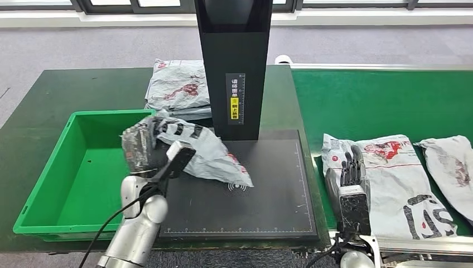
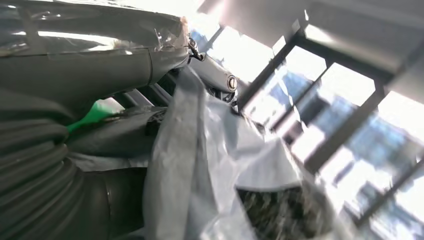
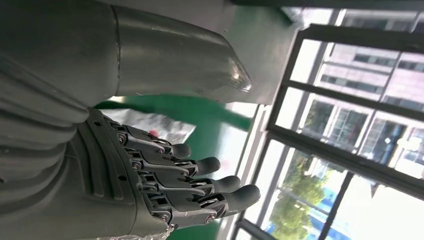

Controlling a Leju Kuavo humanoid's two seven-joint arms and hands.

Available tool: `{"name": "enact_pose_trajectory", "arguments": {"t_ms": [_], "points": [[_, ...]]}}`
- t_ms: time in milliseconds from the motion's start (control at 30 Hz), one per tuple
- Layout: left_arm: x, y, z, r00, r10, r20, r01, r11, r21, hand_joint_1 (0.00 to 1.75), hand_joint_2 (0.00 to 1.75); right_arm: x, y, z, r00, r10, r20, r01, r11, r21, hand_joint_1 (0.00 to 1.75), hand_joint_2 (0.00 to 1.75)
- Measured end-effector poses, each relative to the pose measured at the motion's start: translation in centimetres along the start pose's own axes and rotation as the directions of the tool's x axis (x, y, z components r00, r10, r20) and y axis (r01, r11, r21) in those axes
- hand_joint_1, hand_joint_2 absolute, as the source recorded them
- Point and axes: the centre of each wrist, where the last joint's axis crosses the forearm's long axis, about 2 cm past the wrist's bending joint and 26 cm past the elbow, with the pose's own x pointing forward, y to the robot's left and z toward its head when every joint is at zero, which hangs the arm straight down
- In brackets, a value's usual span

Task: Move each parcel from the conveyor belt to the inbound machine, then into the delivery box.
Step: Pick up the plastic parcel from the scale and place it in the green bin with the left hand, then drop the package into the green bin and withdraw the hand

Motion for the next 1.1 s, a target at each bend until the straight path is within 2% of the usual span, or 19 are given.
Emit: {"name": "enact_pose_trajectory", "arguments": {"t_ms": [100, 233, 433, 533, 700, 800, 833, 867, 933, 967, 1000, 1100], "points": [[-0.4, 2.1, -0.8, 1.000, -0.005, 0.006, 0.004, 0.995, 0.102, 1.36, 1.75, -0.4, -0.8, 1.2, 1.000, 0.005, -0.027, -0.005, 1.000, -0.027, 0.00, 1.75], [-0.4, 4.8, -2.2, 0.998, -0.058, 0.032, 0.050, 0.977, 0.206, 1.37, 1.75, -0.8, -1.3, 2.5, 0.998, 0.003, -0.057, -0.004, 1.000, -0.027, 0.00, 1.75], [-0.2, 9.2, -5.8, 0.984, -0.169, 0.058, 0.140, 0.932, 0.335, 1.40, 1.75, -1.3, -1.3, 2.9, 0.997, -0.018, -0.071, 0.016, 0.999, -0.028, 0.00, 1.75], [-0.2, 10.5, -6.8, 0.979, -0.191, 0.066, 0.153, 0.915, 0.374, 1.43, 1.75, -1.4, -1.2, 3.0, 0.997, -0.022, -0.078, 0.020, 0.999, -0.028, 0.00, 1.75], [-0.4, 11.6, -7.7, 0.976, -0.206, 0.072, 0.161, 0.902, 0.400, 1.59, 1.75, -1.6, -1.2, 2.9, 0.996, -0.026, -0.084, 0.024, 0.999, -0.028, 0.00, 1.75], [-0.3, 13.2, -10.2, 0.979, -0.190, 0.080, 0.143, 0.906, 0.399, 1.58, 1.75, -1.9, -1.2, 2.6, 0.996, -0.031, -0.088, 0.029, 0.999, -0.034, 0.00, 1.75], [-0.1, 13.9, -11.4, 0.979, -0.185, 0.086, 0.137, 0.908, 0.395, 1.43, 1.75, -2.0, -1.2, 2.5, 0.995, -0.033, -0.091, 0.029, 0.999, -0.037, 0.00, 1.75], [0.1, 14.6, -12.6, 0.978, -0.186, 0.095, 0.135, 0.909, 0.394, 1.11, 1.75, -2.1, -1.2, 2.4, 0.995, -0.034, -0.094, 0.030, 0.999, -0.042, 0.00, 1.75], [0.6, 16.1, -15.0, 0.975, -0.197, 0.103, 0.141, 0.906, 0.399, 0.32, 1.75, -2.3, -1.2, 2.4, 0.994, -0.035, -0.101, 0.030, 0.998, -0.050, 0.00, 1.75], [0.9, 16.7, -16.0, 0.973, -0.205, 0.102, 0.148, 0.904, 0.402, 0.08, 1.75, -2.4, -1.2, 2.5, 0.994, -0.035, -0.105, 0.029, 0.998, -0.053, 0.00, 1.75], [1.2, 17.4, -16.9, 0.972, -0.212, 0.096, 0.157, 0.902, 0.401, 0.00, 1.75, -2.5, -1.2, 2.5, 0.994, -0.035, -0.108, 0.029, 0.998, -0.057, 0.00, 1.75], [1.4, 18.8, -19.1, 0.970, -0.234, 0.062, 0.195, 0.907, 0.373, 0.00, 1.75, -2.5, -1.2, 2.7, 0.992, -0.032, -0.123, 0.025, 0.998, -0.060, 0.00, 1.75]]}}
